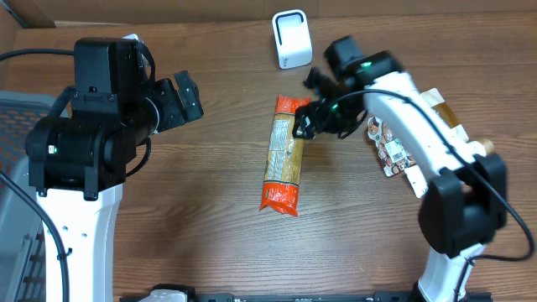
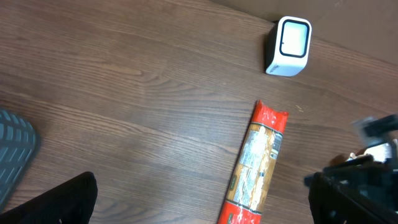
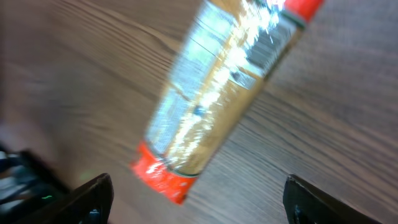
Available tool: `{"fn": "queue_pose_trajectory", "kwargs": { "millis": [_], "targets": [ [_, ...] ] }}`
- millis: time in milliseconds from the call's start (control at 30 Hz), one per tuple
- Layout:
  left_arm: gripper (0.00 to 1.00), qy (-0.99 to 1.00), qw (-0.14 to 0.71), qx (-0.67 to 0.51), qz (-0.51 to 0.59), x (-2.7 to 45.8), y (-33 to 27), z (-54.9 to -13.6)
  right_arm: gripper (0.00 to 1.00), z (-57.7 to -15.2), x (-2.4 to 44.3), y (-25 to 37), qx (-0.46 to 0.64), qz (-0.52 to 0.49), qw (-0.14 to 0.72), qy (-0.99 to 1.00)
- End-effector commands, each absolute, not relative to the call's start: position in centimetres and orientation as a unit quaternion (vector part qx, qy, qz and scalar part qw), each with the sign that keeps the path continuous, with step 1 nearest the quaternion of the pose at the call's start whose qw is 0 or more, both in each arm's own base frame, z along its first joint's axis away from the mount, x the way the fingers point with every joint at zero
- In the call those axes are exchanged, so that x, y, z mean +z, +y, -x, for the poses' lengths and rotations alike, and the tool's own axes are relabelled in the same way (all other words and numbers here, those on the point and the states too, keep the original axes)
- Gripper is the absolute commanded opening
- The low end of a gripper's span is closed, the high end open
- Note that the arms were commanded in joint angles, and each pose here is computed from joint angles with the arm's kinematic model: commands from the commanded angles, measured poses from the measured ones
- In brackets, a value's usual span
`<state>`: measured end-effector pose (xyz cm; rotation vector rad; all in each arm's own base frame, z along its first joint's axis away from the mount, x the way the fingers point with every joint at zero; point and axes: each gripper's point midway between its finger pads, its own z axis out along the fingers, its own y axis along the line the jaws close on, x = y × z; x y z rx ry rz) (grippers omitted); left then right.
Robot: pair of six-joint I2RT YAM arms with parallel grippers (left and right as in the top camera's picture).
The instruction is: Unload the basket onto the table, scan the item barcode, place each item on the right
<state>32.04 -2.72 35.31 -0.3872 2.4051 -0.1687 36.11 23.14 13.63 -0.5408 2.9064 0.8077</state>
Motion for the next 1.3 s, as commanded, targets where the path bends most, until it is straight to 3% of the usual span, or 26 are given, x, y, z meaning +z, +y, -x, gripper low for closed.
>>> {"fn": "queue_pose_trajectory", "kwargs": {
  "millis": [0,200,533,767,933,1067,1267],
  "targets": [
    [0.99,0.922,0.350,-0.065,0.154,35.8,-2.5,-32.1,0.81,-34.4,13.3,25.1,0.346,0.165,0.005,0.924],
    [1.00,0.922,0.350,-0.065,0.154,35.8,-2.5,-32.1,0.79,-32.6,6.9,24.9,0.342,0.070,-0.041,0.936],
    [0.99,0.922,0.350,-0.065,0.154,35.8,-2.5,-32.1,0.77,-30.9,1.4,25.7,0.376,0.008,-0.036,0.926],
    [0.99,0.922,0.350,-0.065,0.154,35.8,-2.5,-32.1,0.58,-30.7,-1.8,25.6,0.343,-0.071,-0.021,0.936],
    [0.99,0.922,0.350,-0.065,0.154,35.8,-2.5,-32.1,0.25,-30.7,-2.6,25.5,0.325,-0.096,-0.020,0.941],
    [1.00,0.922,0.350,-0.065,0.154,35.8,-2.5,-32.1,0.08,-30.8,-1.8,25.9,0.344,-0.079,-0.019,0.936],
    [1.00,0.922,0.350,-0.065,0.154,35.8,-2.5,-32.1,0.04,-32.1,2.8,24.9,0.345,-0.024,0.027,0.938]
  ]
}}
